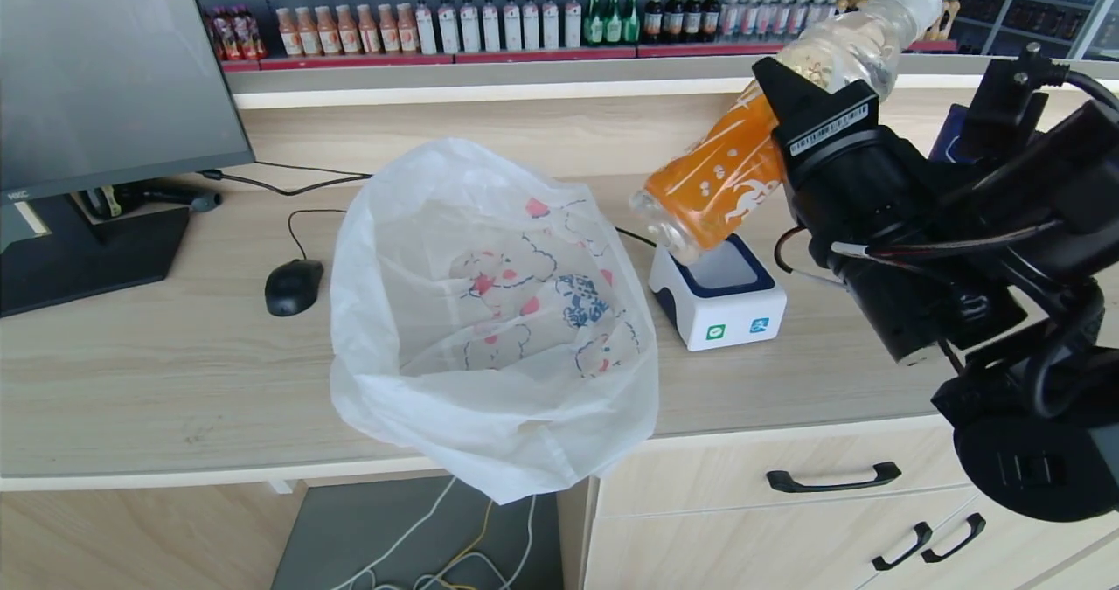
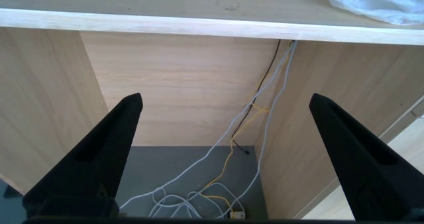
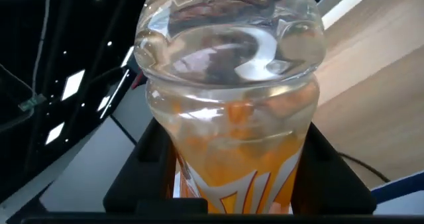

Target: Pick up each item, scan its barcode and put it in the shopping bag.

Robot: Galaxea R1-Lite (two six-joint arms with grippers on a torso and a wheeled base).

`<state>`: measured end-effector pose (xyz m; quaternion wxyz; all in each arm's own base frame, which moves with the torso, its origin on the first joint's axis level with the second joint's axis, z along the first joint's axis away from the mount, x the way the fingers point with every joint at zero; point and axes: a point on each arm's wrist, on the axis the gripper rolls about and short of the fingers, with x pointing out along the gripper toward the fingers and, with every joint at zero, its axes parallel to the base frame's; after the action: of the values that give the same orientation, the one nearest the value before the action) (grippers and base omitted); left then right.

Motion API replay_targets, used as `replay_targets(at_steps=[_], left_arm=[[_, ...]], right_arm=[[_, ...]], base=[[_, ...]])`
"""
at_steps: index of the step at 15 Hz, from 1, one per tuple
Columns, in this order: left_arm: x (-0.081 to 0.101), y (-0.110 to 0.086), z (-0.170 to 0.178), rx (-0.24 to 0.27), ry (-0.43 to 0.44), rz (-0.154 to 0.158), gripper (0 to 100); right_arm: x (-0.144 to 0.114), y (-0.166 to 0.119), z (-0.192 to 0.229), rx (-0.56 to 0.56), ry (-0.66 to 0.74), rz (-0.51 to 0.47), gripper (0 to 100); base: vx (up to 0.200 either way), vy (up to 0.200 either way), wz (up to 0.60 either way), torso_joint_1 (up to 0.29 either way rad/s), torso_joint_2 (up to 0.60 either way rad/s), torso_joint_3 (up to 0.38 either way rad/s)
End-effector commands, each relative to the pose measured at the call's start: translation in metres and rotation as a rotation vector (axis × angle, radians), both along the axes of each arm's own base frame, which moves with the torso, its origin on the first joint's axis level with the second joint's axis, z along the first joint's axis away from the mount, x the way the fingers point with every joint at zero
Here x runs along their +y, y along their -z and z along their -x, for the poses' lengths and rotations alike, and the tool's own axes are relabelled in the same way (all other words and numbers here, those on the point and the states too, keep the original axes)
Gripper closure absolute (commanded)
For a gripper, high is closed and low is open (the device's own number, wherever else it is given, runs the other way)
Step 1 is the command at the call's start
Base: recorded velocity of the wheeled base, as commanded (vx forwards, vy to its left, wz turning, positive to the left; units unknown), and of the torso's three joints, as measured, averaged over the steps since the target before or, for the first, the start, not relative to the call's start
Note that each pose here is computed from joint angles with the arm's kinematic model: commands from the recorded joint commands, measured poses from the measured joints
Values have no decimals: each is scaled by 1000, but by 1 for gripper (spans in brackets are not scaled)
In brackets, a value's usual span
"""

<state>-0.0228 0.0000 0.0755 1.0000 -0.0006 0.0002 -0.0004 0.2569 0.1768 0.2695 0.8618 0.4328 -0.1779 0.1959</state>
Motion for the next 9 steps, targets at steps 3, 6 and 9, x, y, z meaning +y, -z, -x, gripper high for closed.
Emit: replay_targets(at_steps=[3,6,9], left_arm=[[0,0,0,0,1,0,0],[0,0,0,0,1,0,0],[0,0,0,0,-1,0,0]], right_arm=[[0,8,-14,126,8,-147,100],[-2,11,-18,143,-11,-195,100],[-16,27,-31,197,19,-246,100]], base=[[0,0,0,0,0,0],[0,0,0,0,0,0],[0,0,0,0,0,0]])
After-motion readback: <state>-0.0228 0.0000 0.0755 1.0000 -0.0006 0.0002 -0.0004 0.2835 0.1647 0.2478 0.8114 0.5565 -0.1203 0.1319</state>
